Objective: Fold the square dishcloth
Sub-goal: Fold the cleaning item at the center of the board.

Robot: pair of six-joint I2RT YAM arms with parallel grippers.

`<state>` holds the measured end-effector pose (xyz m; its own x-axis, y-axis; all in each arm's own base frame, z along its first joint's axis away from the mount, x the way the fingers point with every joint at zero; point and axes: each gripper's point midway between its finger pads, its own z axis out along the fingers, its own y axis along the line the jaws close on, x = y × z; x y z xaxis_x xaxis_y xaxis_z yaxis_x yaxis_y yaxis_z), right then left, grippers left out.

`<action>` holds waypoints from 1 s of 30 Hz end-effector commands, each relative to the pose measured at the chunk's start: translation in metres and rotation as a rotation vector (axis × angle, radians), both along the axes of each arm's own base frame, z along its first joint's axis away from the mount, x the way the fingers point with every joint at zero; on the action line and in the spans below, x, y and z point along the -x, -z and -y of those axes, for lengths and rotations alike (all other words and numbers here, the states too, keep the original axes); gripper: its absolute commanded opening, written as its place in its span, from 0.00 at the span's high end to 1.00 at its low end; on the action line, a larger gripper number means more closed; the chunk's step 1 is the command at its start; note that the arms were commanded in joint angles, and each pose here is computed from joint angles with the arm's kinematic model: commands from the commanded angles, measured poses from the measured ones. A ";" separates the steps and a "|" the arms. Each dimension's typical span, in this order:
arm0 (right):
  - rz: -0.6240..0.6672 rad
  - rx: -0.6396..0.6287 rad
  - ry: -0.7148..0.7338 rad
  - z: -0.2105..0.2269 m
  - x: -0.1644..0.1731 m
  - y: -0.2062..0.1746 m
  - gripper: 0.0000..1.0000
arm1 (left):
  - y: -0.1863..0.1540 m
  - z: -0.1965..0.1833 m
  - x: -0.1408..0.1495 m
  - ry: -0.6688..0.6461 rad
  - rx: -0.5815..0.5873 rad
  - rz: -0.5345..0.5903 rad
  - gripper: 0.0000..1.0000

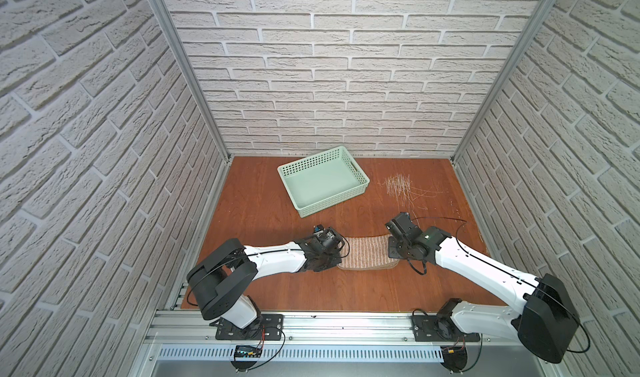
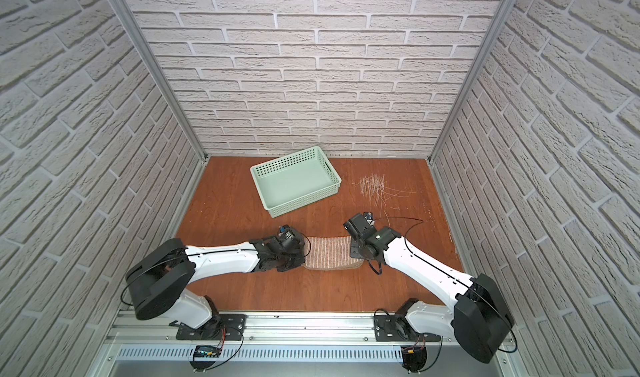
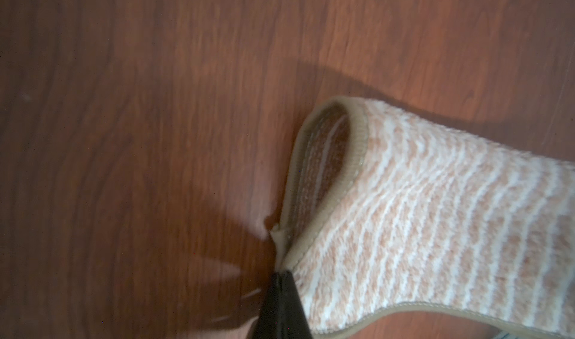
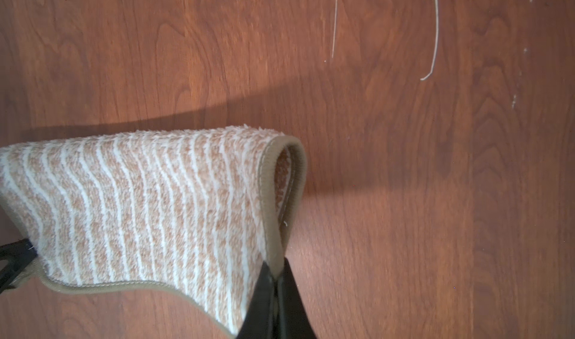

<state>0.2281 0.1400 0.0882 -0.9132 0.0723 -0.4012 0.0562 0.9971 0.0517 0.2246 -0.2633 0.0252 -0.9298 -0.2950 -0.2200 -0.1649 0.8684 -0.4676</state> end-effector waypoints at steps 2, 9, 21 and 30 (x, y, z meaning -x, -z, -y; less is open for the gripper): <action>-0.014 -0.039 -0.058 -0.028 -0.001 -0.004 0.97 | -0.015 0.008 -0.004 -0.018 0.087 0.039 1.00; -0.031 -0.097 -0.158 -0.089 -0.003 -0.001 0.97 | -0.019 0.009 -0.007 -0.029 0.136 0.050 0.99; -0.057 -0.125 -0.230 -0.155 -0.011 0.010 0.97 | -0.002 -0.008 -0.004 -0.078 0.131 0.033 0.99; -0.067 -0.171 -0.235 -0.166 -0.009 0.013 0.97 | -0.017 -0.015 -0.006 -0.102 0.196 0.075 0.80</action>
